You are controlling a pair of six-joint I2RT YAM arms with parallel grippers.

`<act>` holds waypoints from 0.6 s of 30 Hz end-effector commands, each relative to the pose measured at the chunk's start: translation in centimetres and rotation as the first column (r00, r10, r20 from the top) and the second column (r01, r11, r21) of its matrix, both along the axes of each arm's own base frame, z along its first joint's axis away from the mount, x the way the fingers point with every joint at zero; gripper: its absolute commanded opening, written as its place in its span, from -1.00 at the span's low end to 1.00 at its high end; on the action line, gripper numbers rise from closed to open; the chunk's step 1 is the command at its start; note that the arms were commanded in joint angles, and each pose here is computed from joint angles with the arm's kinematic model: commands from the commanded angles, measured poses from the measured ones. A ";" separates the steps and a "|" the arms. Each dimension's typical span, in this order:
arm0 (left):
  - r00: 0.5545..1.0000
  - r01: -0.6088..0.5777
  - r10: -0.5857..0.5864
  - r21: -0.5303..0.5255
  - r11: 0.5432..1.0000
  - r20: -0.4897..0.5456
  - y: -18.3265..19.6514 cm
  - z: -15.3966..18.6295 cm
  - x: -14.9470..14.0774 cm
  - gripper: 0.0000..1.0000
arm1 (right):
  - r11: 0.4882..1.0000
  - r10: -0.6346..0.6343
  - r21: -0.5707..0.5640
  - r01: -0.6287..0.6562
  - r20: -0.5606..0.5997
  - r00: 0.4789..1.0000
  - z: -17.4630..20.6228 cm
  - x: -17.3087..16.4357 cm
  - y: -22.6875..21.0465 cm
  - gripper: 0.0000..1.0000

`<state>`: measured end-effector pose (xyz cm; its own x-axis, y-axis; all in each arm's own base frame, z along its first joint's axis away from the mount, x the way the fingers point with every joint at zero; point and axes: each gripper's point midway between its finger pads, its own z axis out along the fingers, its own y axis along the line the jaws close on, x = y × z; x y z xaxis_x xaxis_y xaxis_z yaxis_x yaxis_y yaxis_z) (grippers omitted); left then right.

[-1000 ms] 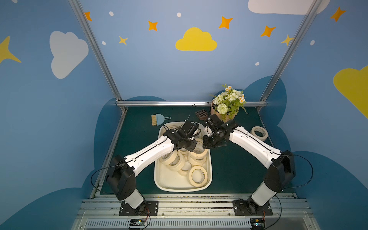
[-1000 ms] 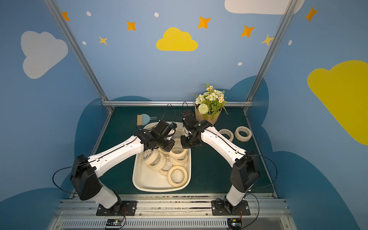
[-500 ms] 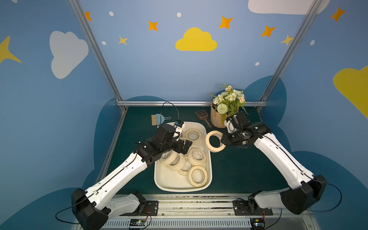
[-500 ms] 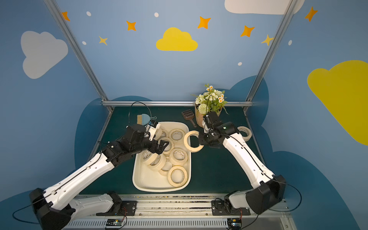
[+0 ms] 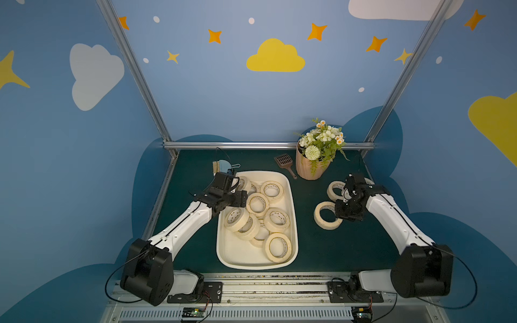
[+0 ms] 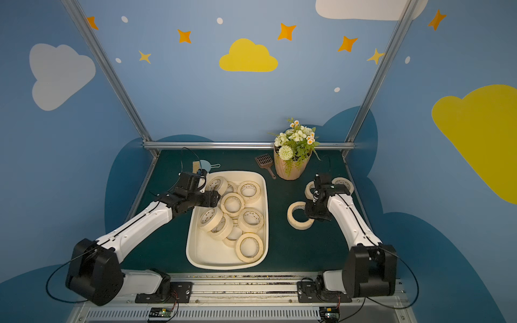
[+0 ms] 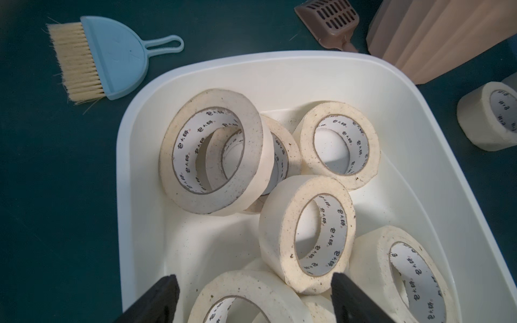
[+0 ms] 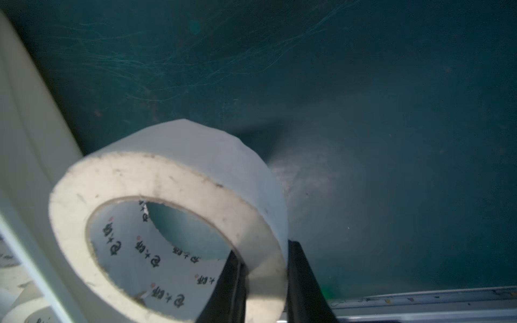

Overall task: Take out the art tape in the storage box
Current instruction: Place the art tape at the center of the board.

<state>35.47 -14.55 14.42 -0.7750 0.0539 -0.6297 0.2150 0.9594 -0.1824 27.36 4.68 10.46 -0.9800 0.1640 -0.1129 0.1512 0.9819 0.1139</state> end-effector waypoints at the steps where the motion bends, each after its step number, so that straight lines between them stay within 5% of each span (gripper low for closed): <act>1: 1.000 0.012 -0.012 -0.022 1.000 0.003 -0.7 0.7 1.2 0.79 | 0.994 0.064 0.085 -0.065 0.006 0.998 -0.6 4.3 2.0 -1.00; 18: 1.000 -0.005 0.006 0.071 0.997 -0.011 0.3 -0.9 2.3 0.86 | 0.999 -0.034 0.020 0.034 -0.001 0.999 -6.0 16.3 1.3 -1.00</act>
<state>37.20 -14.57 12.59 -0.7971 0.0858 -0.5977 0.2061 0.9691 -0.1358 42.38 6.45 3.95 -0.9819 0.1699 -0.0838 0.1574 0.9778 0.1380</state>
